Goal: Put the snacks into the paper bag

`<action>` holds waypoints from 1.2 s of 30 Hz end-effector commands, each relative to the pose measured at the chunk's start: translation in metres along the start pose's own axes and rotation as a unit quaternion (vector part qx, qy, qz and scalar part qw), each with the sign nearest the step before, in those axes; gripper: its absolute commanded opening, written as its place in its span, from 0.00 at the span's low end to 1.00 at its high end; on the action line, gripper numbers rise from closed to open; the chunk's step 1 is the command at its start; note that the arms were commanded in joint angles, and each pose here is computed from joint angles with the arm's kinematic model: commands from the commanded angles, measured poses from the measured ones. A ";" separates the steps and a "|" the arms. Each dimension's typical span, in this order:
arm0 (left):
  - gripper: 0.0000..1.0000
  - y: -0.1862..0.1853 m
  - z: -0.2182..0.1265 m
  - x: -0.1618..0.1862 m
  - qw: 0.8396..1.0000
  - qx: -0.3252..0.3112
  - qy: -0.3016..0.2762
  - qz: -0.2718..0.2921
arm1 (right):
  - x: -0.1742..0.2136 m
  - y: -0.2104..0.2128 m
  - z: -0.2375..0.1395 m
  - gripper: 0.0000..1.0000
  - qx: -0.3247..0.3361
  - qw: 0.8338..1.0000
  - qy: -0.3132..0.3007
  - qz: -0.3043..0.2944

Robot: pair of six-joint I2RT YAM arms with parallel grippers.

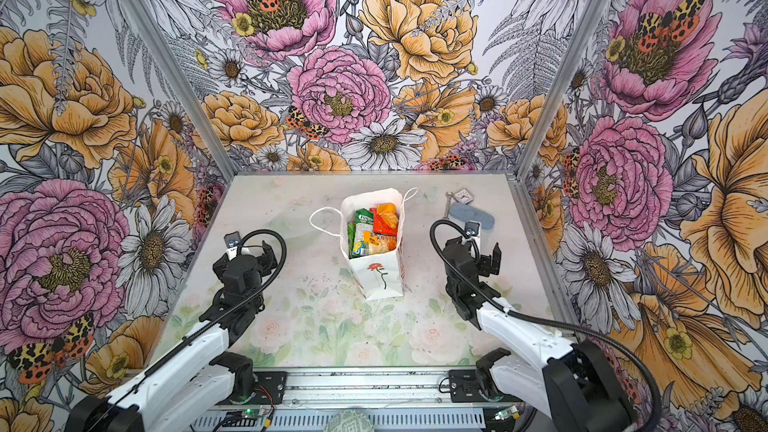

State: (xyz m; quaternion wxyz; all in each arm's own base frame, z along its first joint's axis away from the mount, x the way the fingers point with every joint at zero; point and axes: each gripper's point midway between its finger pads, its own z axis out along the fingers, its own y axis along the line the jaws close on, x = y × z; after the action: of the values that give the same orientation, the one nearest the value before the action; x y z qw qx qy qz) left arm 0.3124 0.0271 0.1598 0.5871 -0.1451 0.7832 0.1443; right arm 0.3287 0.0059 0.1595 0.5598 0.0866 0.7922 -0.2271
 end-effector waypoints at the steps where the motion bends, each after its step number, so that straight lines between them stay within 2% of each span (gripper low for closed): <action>1: 0.99 -0.028 0.016 -0.008 0.997 0.058 -0.033 0.024 | -0.026 0.006 0.009 1.00 0.006 0.997 -0.069 0.015; 4: 0.99 -0.035 0.037 -0.005 0.997 0.038 -0.025 0.063 | -0.005 0.014 0.029 1.00 0.002 0.998 -0.062 0.011; 8: 0.99 -0.069 0.052 -0.008 0.984 0.110 -0.063 0.127 | -0.009 0.018 0.040 0.98 -0.001 0.996 -0.081 -0.022; 10: 0.99 -0.079 0.063 -0.002 0.981 0.132 -0.023 0.142 | -0.006 0.013 0.040 0.99 -0.010 0.995 -0.101 -0.011; 13: 0.99 -0.096 0.058 0.003 0.970 0.182 -0.020 0.159 | -0.002 0.004 0.047 1.00 -0.007 0.995 -0.103 0.011; 16: 0.99 -0.084 0.054 -0.005 0.976 0.172 -0.041 0.128 | 0.005 -0.003 0.057 1.00 -0.042 0.995 -0.082 0.043; 19: 0.99 -0.084 0.044 -0.006 0.969 0.217 -0.082 0.080 | 0.011 -0.014 0.065 1.00 -0.057 0.993 -0.069 0.080; 20: 0.99 -0.079 0.043 -0.010 0.970 0.210 -0.104 0.068 | 0.012 -0.013 0.066 1.00 -0.065 0.992 -0.067 0.082; 22: 0.99 -0.051 0.052 -0.007 0.983 0.150 -0.100 0.023 | 0.013 -0.007 0.071 1.00 -0.081 0.992 -0.059 0.076; 24: 0.99 -0.044 0.066 0.002 0.985 0.139 -0.097 0.000 | 0.021 -0.004 0.080 1.00 -0.086 0.992 -0.039 0.079; 25: 0.99 -0.041 0.073 0.000 0.987 0.127 -0.095 -0.005 | 0.019 -0.004 0.085 1.00 -0.083 0.992 -0.048 0.077; 27: 0.99 -0.039 0.086 0.007 0.992 0.122 -0.036 -0.009 | 0.025 -0.007 0.089 1.00 -0.089 0.992 -0.024 0.090; 29: 0.99 -0.035 0.085 0.003 0.990 0.126 -0.057 -0.021 | 0.026 -0.010 0.090 1.00 -0.087 0.991 -0.018 0.096; 31: 0.99 -0.025 0.087 0.003 0.992 0.103 -0.057 -0.039 | 0.024 -0.010 0.090 1.00 -0.084 0.992 -0.022 0.095; 36: 0.99 -0.025 0.087 0.003 0.992 0.102 -0.056 -0.040 | 0.024 -0.011 0.090 1.00 -0.084 0.992 -0.026 0.095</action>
State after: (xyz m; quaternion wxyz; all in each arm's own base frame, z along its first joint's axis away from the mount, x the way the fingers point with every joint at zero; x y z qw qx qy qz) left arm 0.3956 0.0357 0.1212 0.6315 -0.0898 0.7681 0.0568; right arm 0.3857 -0.0505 0.1065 0.5901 0.1031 0.7910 -0.1243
